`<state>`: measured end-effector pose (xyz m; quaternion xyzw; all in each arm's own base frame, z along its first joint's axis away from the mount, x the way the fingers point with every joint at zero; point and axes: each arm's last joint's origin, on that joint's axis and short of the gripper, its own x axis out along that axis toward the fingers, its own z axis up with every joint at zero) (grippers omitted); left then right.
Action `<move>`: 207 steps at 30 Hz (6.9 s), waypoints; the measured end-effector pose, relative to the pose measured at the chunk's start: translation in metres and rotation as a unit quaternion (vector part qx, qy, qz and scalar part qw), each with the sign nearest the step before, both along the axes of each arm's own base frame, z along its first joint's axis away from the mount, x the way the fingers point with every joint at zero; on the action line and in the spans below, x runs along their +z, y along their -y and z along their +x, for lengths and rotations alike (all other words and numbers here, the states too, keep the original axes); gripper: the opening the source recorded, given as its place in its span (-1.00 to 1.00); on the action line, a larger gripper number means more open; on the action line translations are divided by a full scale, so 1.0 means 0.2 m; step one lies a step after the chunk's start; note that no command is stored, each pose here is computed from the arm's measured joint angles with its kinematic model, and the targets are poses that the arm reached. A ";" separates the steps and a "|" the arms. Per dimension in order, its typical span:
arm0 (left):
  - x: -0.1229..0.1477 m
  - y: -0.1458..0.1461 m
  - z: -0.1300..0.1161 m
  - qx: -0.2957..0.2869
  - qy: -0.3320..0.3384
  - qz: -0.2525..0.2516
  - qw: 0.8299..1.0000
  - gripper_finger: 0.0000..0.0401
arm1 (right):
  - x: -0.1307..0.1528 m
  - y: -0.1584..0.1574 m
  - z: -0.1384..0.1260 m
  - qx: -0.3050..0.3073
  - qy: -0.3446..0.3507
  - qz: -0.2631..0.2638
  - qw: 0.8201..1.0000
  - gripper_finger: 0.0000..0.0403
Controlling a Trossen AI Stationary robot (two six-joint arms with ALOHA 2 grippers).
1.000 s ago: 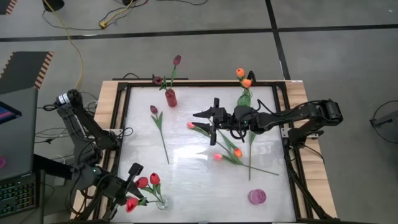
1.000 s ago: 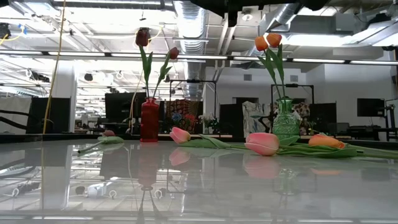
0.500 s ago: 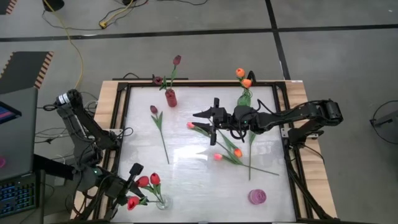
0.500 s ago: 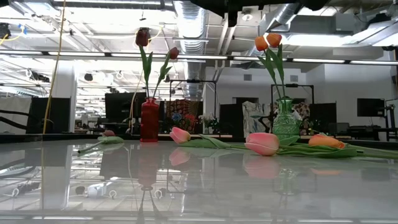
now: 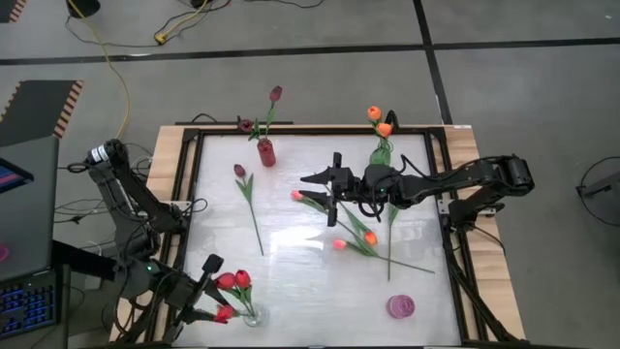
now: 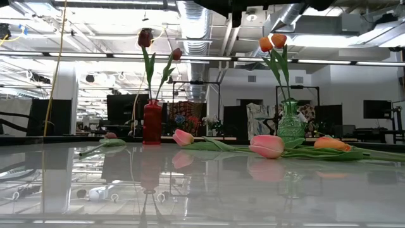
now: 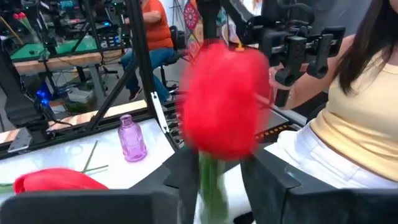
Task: Sort flowers into vase by color
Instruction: Put the red flower into the transparent vase, then put the orange flower into the green vase
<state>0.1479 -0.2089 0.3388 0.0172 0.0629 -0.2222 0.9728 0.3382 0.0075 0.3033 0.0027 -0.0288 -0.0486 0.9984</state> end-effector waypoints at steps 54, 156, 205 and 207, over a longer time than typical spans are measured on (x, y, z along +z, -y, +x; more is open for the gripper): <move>0.18 -0.54 -0.19 0.180 0.012 -0.006 0.983 -0.32 | -0.09 -0.01 0.00 0.003 -0.090 -0.003 0.996 -0.11; -0.20 -1.05 0.49 0.302 -0.241 0.061 0.920 -0.32 | -0.41 0.09 -0.10 -0.043 -0.540 0.076 0.837 -0.83; -0.01 -1.05 0.61 0.193 -0.228 -0.256 0.919 -0.32 | 0.05 -0.32 0.10 -0.032 -0.256 -0.651 0.714 -0.81; -0.01 -1.05 0.61 0.195 -0.233 -0.265 0.915 -0.32 | 0.05 -0.32 0.10 -0.031 -0.255 -0.651 0.714 -0.81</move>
